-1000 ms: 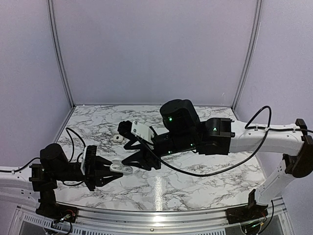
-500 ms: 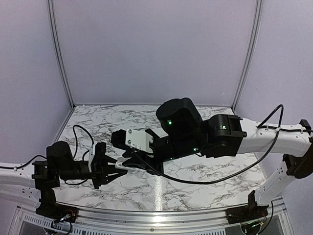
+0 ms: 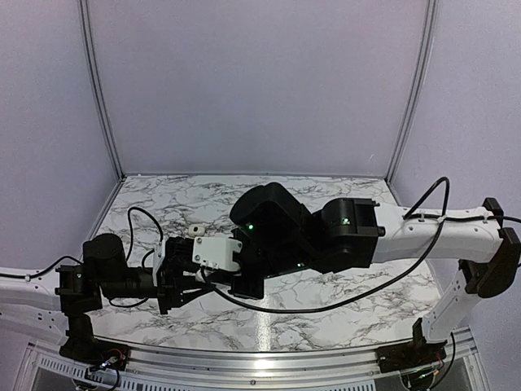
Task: Insert the wireless bluetooth earbuds into the charging case
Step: Adjust the left earbud in the left side groove of the charging case.
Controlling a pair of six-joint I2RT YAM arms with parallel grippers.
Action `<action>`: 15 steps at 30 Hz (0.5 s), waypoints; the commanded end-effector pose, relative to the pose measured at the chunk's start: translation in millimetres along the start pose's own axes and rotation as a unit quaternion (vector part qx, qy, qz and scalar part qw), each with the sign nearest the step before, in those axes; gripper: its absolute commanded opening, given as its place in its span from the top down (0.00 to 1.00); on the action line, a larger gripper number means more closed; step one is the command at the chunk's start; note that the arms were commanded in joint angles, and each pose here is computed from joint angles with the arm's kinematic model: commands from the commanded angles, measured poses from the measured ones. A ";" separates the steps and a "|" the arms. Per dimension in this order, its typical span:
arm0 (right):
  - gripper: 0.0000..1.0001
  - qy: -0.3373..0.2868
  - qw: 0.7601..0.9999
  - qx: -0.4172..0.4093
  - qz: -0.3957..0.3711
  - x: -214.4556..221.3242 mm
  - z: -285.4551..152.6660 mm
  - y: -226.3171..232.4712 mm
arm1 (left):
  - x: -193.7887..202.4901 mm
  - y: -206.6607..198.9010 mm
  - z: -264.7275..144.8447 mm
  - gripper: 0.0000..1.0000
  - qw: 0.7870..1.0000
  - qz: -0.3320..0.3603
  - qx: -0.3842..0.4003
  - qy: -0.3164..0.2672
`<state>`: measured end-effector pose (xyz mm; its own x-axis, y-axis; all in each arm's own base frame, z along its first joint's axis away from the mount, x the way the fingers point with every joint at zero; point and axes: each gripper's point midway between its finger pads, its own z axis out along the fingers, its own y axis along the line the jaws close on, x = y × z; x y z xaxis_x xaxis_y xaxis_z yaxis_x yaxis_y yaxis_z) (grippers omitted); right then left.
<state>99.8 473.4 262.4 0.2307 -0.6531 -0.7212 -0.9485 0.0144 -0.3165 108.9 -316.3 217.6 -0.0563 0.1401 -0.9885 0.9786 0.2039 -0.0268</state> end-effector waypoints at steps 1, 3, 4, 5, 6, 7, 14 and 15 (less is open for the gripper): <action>0.81 0.003 1.000 0.020 -0.010 -9.0 -5.3 -6.2 | -12.2 4.0 0.8 1.00 1.000 0.003 -0.008 -0.009; 0.81 0.009 1.000 0.021 -0.010 -7.4 -3.4 -6.5 | -10.1 4.1 1.5 1.00 1.000 0.003 -0.008 -0.005; 0.81 0.011 1.000 0.021 -0.011 -6.7 -2.5 -6.5 | -9.5 4.2 1.9 1.00 1.000 0.003 -0.008 -0.003; 0.81 0.013 1.000 0.021 -0.012 -6.2 -1.5 -6.6 | -9.3 4.2 2.1 1.00 1.000 0.004 -0.008 -0.003; 0.82 0.015 1.000 0.022 -0.012 -5.7 -0.9 -6.8 | -8.7 4.4 2.6 1.00 1.000 0.004 -0.007 -0.001; 0.82 0.016 1.000 0.022 -0.013 -5.8 -0.2 -7.0 | -9.0 4.4 2.9 1.00 1.000 0.004 -0.007 -0.001; 0.84 0.023 0.999 0.022 -0.015 -4.7 3.1 -7.0 | -7.0 4.4 5.7 1.00 1.000 0.008 -0.005 0.006; 0.85 0.025 0.999 0.022 -0.016 -3.5 4.0 -6.7 | -6.6 4.1 5.6 1.00 1.000 0.008 -0.004 0.006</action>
<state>106.4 474.1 252.9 0.2389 -0.6975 -0.6756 -0.9369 0.0174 -0.3492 111.0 -319.3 209.2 -0.0674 0.1731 -0.9826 0.9779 0.2070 -0.0306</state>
